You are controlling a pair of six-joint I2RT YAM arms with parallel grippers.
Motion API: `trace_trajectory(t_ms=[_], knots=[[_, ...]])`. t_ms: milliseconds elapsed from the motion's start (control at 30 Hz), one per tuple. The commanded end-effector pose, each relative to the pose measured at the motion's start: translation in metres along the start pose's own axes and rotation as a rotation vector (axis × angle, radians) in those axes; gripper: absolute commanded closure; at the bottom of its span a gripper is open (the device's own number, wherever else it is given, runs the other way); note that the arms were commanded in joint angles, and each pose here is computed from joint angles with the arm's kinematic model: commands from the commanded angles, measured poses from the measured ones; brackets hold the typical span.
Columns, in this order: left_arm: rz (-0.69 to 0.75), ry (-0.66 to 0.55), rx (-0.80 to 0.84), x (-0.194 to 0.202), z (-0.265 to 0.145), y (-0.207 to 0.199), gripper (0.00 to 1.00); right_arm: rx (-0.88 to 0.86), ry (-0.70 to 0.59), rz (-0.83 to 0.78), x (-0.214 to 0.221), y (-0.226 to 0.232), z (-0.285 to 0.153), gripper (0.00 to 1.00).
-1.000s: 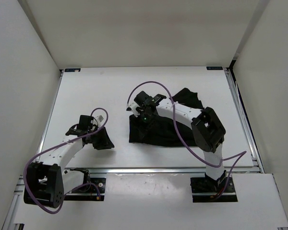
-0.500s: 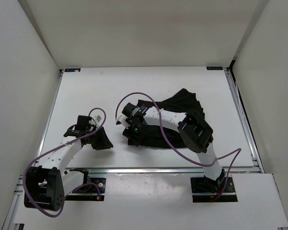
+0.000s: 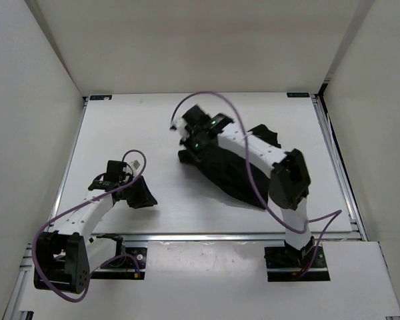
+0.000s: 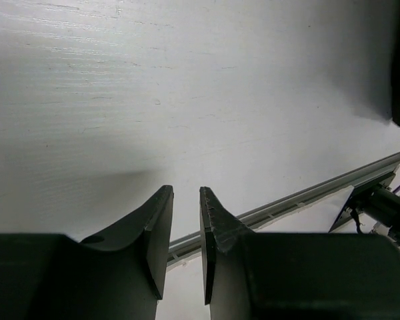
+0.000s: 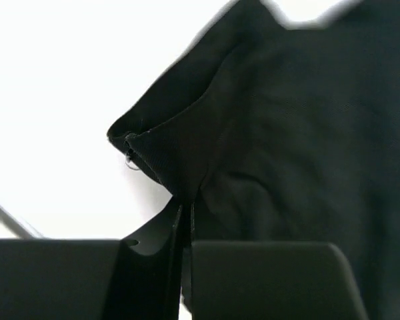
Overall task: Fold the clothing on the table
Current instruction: Flatten the skirt out
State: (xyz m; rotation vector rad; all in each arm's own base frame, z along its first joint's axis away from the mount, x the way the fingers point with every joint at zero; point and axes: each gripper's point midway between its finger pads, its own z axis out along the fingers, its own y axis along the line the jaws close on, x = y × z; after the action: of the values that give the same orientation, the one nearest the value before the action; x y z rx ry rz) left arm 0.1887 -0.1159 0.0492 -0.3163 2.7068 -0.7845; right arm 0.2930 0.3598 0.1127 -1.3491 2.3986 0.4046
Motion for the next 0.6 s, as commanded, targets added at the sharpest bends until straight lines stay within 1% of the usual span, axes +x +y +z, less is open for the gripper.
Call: trace_trajectory(t_ms=[0,33,67,100,167,200,267,300,367,400,433,467,500,533,567], knots=[[0.01,-0.036,0.043,-0.009,-0.004,-0.011,0.66,0.228,-0.285,0.18,-0.048,-0.057,-0.122,0.99],[0.01,-0.039,0.046,-0.009,-0.004,-0.011,0.66,0.271,-0.301,0.221,-0.049,-0.071,-0.135,1.0],[0.016,-0.046,0.05,-0.01,-0.004,-0.013,0.67,0.342,-0.332,0.324,-0.048,-0.088,-0.153,1.0],[0.019,-0.043,0.053,-0.01,-0.004,-0.013,0.67,0.381,-0.343,0.36,-0.044,-0.099,-0.163,1.0],[0.013,-0.05,0.048,-0.011,-0.005,-0.012,0.66,0.491,-0.362,0.397,-0.038,-0.116,-0.179,1.0],[0.015,-0.046,0.054,-0.01,-0.005,-0.014,0.66,0.499,-0.362,0.394,-0.035,-0.118,-0.182,1.0],[0.005,-0.042,0.055,-0.006,-0.003,-0.011,0.66,0.419,-0.35,0.353,-0.037,-0.106,-0.167,0.99],[0.0,-0.037,0.062,-0.005,-0.003,-0.012,0.66,0.331,-0.354,0.325,-0.041,-0.093,-0.16,1.0],[-0.008,-0.052,0.057,-0.007,-0.003,-0.01,0.67,0.193,-0.325,0.245,-0.05,-0.056,-0.137,1.0],[-0.012,-0.047,0.057,-0.006,-0.002,-0.009,0.66,0.112,-0.327,0.206,-0.055,-0.037,-0.133,1.0],[-0.012,-0.049,0.055,-0.006,-0.001,-0.008,0.67,0.025,-0.324,0.091,-0.06,-0.009,-0.126,1.0],[-0.014,-0.059,0.057,-0.009,-0.002,-0.009,0.67,-0.031,-0.329,0.052,-0.063,0.01,-0.125,1.0],[-0.016,-0.051,0.058,-0.007,-0.001,-0.009,0.66,-0.129,-0.36,-0.04,-0.068,0.039,-0.133,1.0],[-0.022,-0.052,0.062,-0.007,-0.001,-0.008,0.66,-0.207,-0.398,-0.097,-0.074,0.06,-0.143,0.99],[-0.026,-0.059,0.068,-0.009,-0.002,-0.009,0.67,-0.247,-0.438,-0.13,-0.079,0.076,-0.159,1.0]])
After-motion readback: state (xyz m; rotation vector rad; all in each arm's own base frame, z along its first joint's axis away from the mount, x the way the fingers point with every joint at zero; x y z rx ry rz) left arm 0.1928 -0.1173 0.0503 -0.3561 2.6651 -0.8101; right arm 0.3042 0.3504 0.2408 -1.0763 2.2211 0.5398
